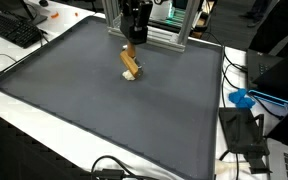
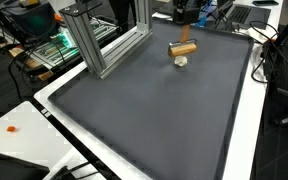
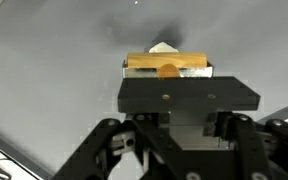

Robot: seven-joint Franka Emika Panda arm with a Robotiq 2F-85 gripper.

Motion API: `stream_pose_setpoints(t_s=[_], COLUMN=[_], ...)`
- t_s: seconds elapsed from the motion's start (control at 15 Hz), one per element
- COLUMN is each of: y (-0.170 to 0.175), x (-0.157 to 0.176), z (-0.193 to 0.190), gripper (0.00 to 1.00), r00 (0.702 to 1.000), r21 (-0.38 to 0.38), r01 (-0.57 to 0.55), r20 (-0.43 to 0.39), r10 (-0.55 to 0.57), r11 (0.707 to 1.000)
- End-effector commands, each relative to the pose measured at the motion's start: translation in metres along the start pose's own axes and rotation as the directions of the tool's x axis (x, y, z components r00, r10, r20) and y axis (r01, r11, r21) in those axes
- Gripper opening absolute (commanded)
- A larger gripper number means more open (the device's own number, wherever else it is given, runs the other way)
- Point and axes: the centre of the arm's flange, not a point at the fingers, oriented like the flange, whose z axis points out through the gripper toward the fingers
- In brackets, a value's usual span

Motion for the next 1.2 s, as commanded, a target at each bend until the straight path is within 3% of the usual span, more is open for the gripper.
stream_pose_setpoints(t_s=[0.0, 0.6, 1.13], y=[-0.001, 0.0, 0.0], x=[0.0, -0.007, -0.015], z=[0.004, 0.026, 0.036], gripper=[0.34, 0.34, 0.34], r00=[0.997, 0.989, 0.991], r21=[0.0, 0.016, -0.003], r01=[-0.07, -0.146, -0.12], r20=[0.013, 0.042, 0.059], r10=[0.07, 0.145, 0.12], r11=[0.998, 0.989, 0.993])
